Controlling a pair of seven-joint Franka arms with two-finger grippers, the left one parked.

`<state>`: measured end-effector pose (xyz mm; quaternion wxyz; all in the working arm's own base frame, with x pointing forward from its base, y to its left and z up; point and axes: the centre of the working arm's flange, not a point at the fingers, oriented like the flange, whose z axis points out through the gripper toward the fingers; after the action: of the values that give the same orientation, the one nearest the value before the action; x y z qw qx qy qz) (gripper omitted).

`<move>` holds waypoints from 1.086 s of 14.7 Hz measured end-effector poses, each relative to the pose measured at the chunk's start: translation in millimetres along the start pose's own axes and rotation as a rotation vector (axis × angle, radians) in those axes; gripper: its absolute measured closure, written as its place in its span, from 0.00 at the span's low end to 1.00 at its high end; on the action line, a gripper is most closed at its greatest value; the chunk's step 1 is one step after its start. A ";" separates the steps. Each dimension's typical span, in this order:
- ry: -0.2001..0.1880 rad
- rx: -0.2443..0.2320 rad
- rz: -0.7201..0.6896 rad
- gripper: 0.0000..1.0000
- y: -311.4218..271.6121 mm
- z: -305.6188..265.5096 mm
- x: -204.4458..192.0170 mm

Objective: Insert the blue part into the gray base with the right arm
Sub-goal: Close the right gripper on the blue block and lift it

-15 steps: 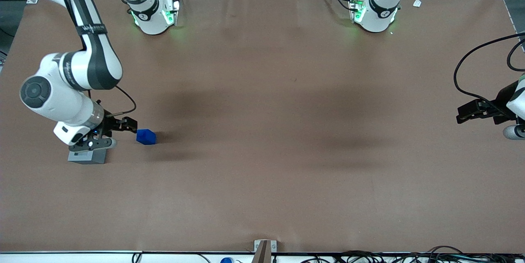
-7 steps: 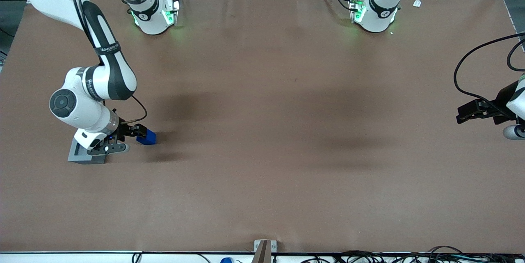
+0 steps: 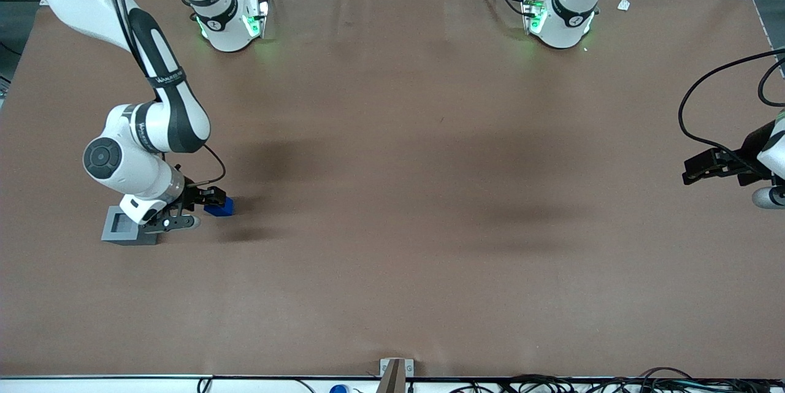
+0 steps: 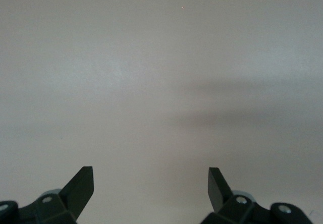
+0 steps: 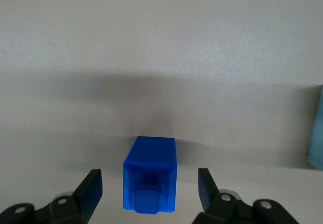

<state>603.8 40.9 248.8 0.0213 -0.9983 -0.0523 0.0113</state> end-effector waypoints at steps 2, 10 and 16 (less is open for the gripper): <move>-0.008 0.000 0.001 0.17 0.2 5.0 -0.7; -0.013 -0.001 0.003 0.28 1.0 17.5 -3.9; -0.014 -0.001 0.004 0.49 1.0 18.2 -4.3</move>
<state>599.2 40.2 230.7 0.0203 -0.9984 -0.0505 0.0184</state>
